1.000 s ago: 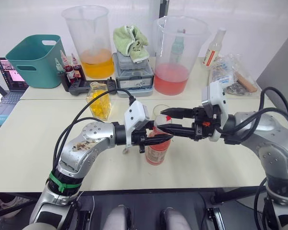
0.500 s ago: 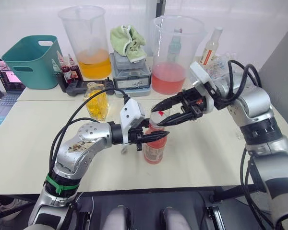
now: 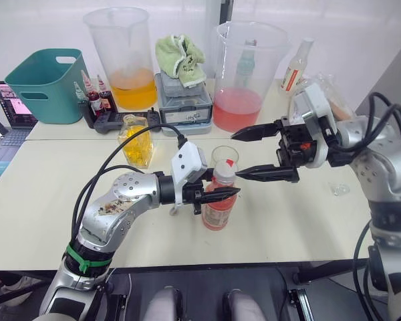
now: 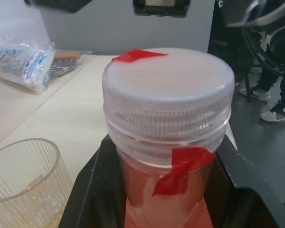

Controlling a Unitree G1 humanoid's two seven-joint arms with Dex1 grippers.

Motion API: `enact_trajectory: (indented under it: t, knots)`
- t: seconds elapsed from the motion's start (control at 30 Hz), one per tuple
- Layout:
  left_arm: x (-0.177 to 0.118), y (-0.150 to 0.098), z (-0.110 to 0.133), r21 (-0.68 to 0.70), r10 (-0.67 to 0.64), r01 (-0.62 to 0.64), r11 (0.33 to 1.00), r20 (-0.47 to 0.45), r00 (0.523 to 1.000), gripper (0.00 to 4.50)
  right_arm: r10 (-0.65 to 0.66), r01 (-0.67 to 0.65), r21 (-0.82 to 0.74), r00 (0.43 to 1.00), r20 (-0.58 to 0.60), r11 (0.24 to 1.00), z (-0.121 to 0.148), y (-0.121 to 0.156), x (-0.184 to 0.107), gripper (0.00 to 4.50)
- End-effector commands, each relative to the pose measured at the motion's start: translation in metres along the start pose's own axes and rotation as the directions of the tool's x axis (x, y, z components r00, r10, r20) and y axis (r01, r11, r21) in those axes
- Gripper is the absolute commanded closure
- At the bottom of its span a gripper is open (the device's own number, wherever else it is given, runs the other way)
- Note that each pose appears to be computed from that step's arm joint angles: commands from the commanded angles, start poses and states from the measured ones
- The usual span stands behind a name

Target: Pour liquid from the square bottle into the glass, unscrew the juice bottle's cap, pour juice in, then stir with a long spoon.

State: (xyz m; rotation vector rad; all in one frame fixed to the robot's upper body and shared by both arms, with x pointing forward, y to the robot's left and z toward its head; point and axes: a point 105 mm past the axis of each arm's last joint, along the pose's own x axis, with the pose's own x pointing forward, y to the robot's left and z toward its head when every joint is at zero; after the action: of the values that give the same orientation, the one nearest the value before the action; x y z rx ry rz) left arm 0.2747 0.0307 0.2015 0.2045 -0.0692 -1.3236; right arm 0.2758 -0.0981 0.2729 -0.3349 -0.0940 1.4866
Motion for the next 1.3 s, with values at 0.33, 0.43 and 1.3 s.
enact_trajectory:
  t: [0.33, 0.43, 1.3]
  knots:
    - [0.005, -0.006, -0.011, -0.015, -0.063, 0.062, 0.998, -0.031, 0.998, 2.94, -0.242, 0.239, 0.086, 0.970, 0.015, 0.967, -0.007, 0.019, 0.017, 0.43]
    - [0.005, -0.005, -0.011, -0.013, -0.064, 0.064, 0.998, -0.031, 0.997, 2.94, -0.261, 0.258, 0.093, 0.965, 0.017, 0.962, -0.008, 0.017, 0.018, 1.33]
    - [-0.007, -0.002, -0.011, 0.021, -0.034, 0.035, 0.999, -0.087, 0.996, 2.94, 0.416, -0.420, -0.065, 0.907, -0.067, 0.905, 0.010, -0.015, 0.025, 1.44]
